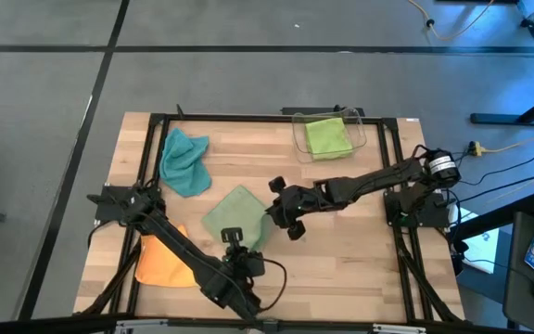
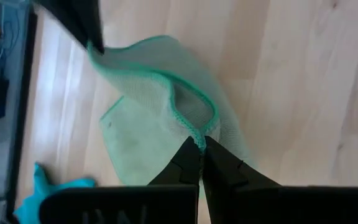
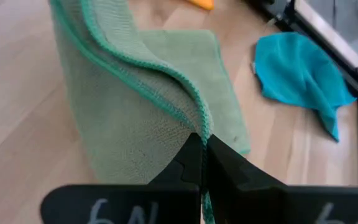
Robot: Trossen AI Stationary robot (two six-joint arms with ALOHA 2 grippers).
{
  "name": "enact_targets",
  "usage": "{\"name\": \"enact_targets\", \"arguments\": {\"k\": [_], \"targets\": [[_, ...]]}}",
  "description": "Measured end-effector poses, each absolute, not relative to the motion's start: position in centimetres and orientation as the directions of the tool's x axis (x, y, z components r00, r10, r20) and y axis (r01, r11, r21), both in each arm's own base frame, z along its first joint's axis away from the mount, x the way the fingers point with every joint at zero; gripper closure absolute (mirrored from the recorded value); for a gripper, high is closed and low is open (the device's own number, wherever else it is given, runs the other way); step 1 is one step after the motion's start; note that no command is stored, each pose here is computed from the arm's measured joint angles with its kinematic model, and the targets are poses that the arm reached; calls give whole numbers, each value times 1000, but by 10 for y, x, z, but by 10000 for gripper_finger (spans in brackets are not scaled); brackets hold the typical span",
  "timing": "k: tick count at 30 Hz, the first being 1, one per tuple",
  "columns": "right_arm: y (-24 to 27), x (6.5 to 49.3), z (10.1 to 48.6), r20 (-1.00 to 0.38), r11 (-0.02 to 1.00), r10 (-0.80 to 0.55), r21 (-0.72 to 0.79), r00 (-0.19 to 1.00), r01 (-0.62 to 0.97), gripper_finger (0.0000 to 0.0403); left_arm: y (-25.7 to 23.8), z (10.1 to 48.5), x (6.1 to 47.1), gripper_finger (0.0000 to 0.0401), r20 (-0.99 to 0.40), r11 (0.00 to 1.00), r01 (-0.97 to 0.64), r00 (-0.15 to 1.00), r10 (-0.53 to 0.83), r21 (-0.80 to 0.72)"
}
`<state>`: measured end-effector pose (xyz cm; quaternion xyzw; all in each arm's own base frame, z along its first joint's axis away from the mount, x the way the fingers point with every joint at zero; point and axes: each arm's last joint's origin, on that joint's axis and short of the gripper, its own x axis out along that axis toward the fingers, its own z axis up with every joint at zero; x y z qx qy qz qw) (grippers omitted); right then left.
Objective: Fold microfiber towels
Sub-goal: Fold the green microfiber towel
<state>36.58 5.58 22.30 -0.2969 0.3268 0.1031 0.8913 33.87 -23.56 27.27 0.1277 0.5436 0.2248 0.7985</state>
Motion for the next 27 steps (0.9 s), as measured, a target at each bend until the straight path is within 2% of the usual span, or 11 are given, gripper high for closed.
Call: {"name": "enact_targets", "arguments": {"k": [6, 17, 20, 27], "targets": [[51, 369, 226, -610, 795, -16, -488, 792, -360, 393, -216, 269, 312, 401, -817, 846, -255, 240, 524, 468], [21, 375, 230, -572, 823, -45, -486, 819, -294, 393, -189, 248, 279, 401, -805, 826, -304, 229, 547, 475], [15, 378, 232, -546, 832, -5, -467, 838, -300, 393, -184, 241, 273, 401, -799, 816, -315, 221, 560, 485], [6, 393, 208, -560, 836, -8, -458, 828, -302, 393, -182, 237, 272, 401, -801, 817, -321, 222, 556, 478]]}}
